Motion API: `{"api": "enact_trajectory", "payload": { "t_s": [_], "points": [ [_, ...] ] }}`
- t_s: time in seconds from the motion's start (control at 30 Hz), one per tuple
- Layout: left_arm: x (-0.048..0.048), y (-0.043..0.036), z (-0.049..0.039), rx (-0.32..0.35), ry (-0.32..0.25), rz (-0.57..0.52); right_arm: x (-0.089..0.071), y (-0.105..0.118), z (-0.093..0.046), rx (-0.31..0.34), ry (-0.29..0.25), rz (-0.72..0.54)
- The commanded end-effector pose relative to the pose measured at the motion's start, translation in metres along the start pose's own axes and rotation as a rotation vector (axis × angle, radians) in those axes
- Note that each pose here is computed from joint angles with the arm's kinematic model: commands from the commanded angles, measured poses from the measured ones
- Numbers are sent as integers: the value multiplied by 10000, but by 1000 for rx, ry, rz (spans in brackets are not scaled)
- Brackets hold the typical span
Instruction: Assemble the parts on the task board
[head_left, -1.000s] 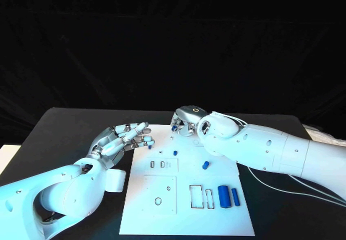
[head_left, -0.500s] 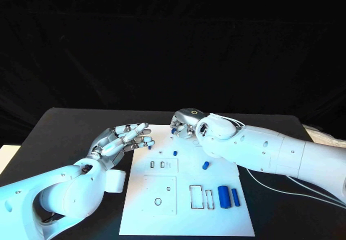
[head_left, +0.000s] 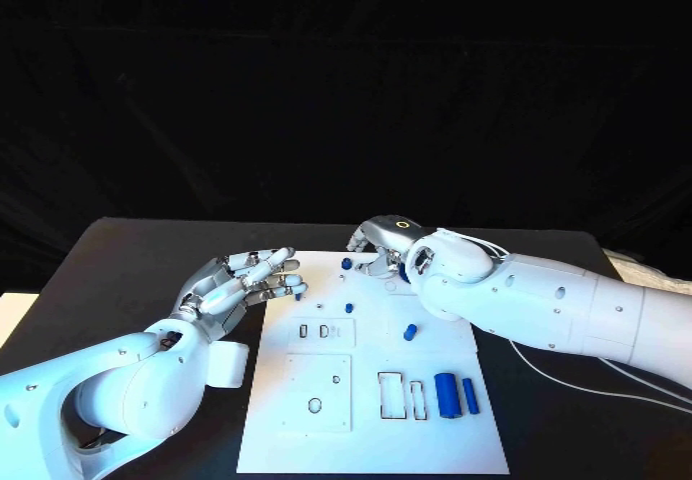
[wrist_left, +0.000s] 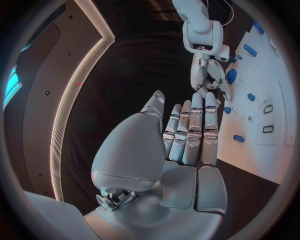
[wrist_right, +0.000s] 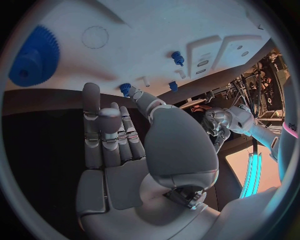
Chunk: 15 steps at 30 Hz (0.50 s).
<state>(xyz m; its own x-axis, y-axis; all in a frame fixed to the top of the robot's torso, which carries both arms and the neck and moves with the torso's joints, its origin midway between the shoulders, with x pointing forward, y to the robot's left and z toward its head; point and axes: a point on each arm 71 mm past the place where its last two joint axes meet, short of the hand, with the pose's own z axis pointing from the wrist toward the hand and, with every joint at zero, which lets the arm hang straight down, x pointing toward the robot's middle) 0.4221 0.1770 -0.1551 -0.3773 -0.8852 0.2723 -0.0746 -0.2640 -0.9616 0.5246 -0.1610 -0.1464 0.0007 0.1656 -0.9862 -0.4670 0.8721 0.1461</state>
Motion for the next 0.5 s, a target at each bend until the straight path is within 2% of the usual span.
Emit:
{"api": "enact_trajectory", "payload": {
  "t_s": [0.03, 0.2, 0.37, 0.5],
  "points": [
    [12, -14, -5, 2, 20, -12, -143, -115, -144, 36, -30, 58],
    [0, -23, -11, 2, 20, -12, -278, -380, -342, 116, 18, 77],
    [7, -20, -5, 0, 27, -15, -263, -607, -440, 224, 105, 93],
    [12, -15, 4, -2, 31, -17, -238, -716, -478, 296, 142, 83]
  ]
}}
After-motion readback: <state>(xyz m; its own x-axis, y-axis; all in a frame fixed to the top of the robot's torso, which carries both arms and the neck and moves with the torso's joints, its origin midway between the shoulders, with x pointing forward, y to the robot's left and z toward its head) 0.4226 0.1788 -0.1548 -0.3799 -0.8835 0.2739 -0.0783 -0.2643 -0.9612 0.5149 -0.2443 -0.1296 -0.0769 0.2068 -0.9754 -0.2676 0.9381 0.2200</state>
